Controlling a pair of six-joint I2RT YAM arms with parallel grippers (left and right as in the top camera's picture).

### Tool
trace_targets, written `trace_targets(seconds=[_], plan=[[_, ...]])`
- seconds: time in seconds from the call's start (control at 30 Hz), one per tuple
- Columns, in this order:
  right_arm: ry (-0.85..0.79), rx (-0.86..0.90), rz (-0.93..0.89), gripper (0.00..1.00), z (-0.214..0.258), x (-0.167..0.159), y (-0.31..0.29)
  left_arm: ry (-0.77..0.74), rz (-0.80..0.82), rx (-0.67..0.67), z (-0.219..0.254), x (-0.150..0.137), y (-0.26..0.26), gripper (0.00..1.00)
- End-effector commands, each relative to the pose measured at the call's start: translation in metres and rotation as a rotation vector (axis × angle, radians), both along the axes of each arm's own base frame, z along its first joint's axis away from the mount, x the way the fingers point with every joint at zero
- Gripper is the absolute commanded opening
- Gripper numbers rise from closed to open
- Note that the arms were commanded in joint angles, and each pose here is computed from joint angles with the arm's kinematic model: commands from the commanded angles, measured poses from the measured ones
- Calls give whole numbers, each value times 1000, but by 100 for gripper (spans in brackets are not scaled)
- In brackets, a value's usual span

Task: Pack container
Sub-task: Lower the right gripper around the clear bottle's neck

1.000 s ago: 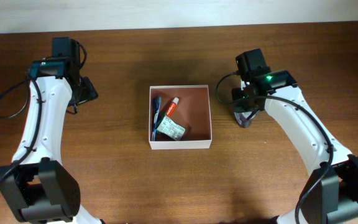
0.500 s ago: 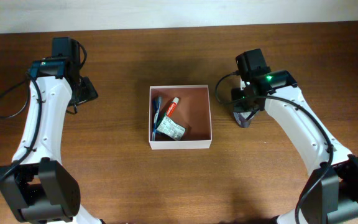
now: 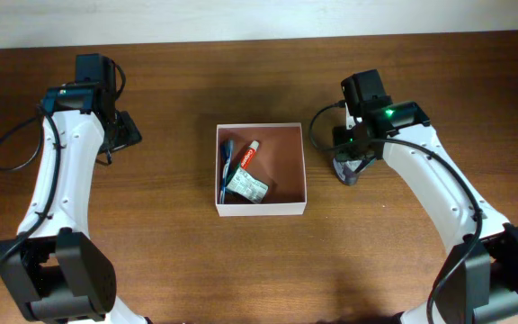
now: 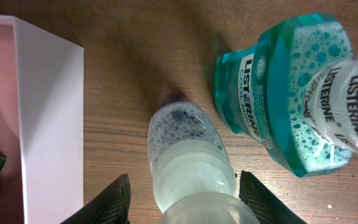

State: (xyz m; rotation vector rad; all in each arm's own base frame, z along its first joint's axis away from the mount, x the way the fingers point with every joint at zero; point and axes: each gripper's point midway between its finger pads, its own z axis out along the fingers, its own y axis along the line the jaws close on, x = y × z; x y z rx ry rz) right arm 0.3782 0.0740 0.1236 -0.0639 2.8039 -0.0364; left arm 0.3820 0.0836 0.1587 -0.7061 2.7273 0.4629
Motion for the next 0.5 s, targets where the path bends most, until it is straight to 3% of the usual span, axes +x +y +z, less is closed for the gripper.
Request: trace_targets(seconds=[0.0,0.33,0.47], plan=[[12,-1,8,49,-6,-1,-2,-9,-3,0,4,1,0,99],[2,-57,41,47,-5,1,-9,-9,-3,0,4,1,0,99],[-2,-67,36,42,-4,2,-11,-9,-3,0,4,1,0,99]])
